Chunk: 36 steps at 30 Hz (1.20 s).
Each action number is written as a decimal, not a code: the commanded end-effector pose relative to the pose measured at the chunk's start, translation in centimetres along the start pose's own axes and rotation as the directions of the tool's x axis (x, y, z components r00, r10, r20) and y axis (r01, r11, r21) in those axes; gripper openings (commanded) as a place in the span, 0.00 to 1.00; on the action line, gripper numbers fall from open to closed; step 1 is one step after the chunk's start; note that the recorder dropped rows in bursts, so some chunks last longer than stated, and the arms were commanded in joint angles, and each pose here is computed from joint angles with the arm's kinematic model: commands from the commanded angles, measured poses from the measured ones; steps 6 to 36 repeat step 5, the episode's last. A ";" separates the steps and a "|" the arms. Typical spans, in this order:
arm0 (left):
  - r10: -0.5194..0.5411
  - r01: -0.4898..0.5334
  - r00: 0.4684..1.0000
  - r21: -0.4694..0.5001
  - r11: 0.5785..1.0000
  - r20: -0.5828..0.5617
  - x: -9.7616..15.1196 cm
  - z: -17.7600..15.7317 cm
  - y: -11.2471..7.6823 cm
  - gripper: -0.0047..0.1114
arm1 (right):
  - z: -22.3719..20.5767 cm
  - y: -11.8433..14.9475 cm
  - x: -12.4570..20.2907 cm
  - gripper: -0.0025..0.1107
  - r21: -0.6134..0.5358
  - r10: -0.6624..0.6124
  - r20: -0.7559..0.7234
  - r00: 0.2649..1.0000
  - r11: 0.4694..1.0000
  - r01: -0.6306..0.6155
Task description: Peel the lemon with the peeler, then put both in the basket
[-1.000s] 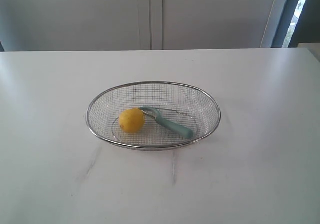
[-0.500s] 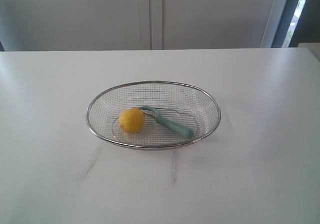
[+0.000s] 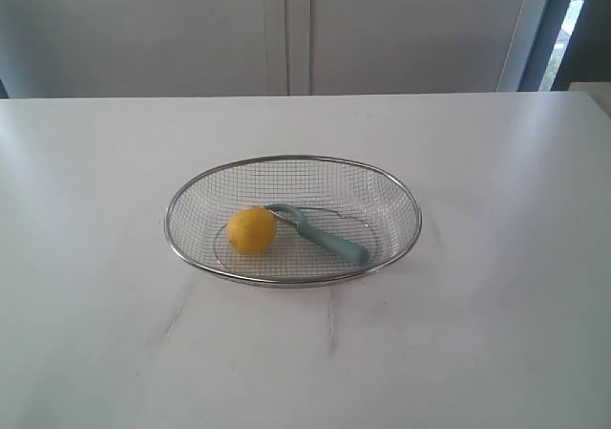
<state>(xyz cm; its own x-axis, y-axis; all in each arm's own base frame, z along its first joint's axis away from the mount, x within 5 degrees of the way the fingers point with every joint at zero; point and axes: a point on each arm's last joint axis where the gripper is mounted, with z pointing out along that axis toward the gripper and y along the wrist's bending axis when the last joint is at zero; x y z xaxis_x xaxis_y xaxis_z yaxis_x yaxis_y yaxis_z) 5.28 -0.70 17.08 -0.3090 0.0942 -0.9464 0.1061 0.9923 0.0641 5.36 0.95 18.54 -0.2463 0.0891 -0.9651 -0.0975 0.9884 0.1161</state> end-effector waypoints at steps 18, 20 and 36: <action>-0.008 0.008 1.000 0.002 1.000 0.005 0.1 0.0 0.0 0.04 | 0.0 0.0 0.0 0.02 -0.003 0.001 0.012 1.000 1.000 -0.001; -0.008 0.008 1.000 0.002 1.000 0.005 0.1 0.0 0.0 0.04 | 0.0 0.0 0.0 0.02 -0.003 0.001 0.012 1.000 1.000 -0.001; -0.008 0.008 1.000 0.002 1.000 0.005 0.1 0.0 0.0 0.04 | 0.0 0.0 0.0 0.02 -0.003 0.001 0.012 1.000 1.000 -0.001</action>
